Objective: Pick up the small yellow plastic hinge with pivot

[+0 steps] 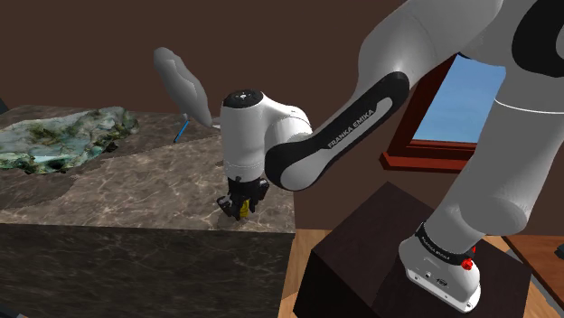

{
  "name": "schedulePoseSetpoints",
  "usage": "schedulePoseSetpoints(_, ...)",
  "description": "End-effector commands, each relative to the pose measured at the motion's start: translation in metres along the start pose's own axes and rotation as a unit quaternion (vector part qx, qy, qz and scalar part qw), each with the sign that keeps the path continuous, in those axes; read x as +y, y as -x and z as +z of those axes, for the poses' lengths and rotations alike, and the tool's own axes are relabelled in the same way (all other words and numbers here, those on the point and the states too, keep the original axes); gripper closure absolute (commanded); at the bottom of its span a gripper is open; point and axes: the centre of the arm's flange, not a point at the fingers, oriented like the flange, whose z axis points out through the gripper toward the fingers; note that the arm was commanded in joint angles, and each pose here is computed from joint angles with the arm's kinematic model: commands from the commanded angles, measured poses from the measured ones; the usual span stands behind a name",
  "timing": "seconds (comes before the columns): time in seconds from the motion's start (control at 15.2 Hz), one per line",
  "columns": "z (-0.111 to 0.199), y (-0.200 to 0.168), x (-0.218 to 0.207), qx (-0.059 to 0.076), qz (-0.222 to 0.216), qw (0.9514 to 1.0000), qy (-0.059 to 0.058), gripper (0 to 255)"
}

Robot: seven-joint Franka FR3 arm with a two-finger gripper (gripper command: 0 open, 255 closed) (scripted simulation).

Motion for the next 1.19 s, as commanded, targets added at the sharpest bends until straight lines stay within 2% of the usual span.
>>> schedulePoseSetpoints(0.0,0.0,-0.001,0.0,0.0,0.0,1.0,0.0,255)
schedulePoseSetpoints(0.99,-0.079,-0.005,0.0,0.0,0.0,1.0,0.0,255)
schedulePoseSetpoints(1.12,-0.08,-0.005,0.0,0.0,0.0,1.0,0.0,255)
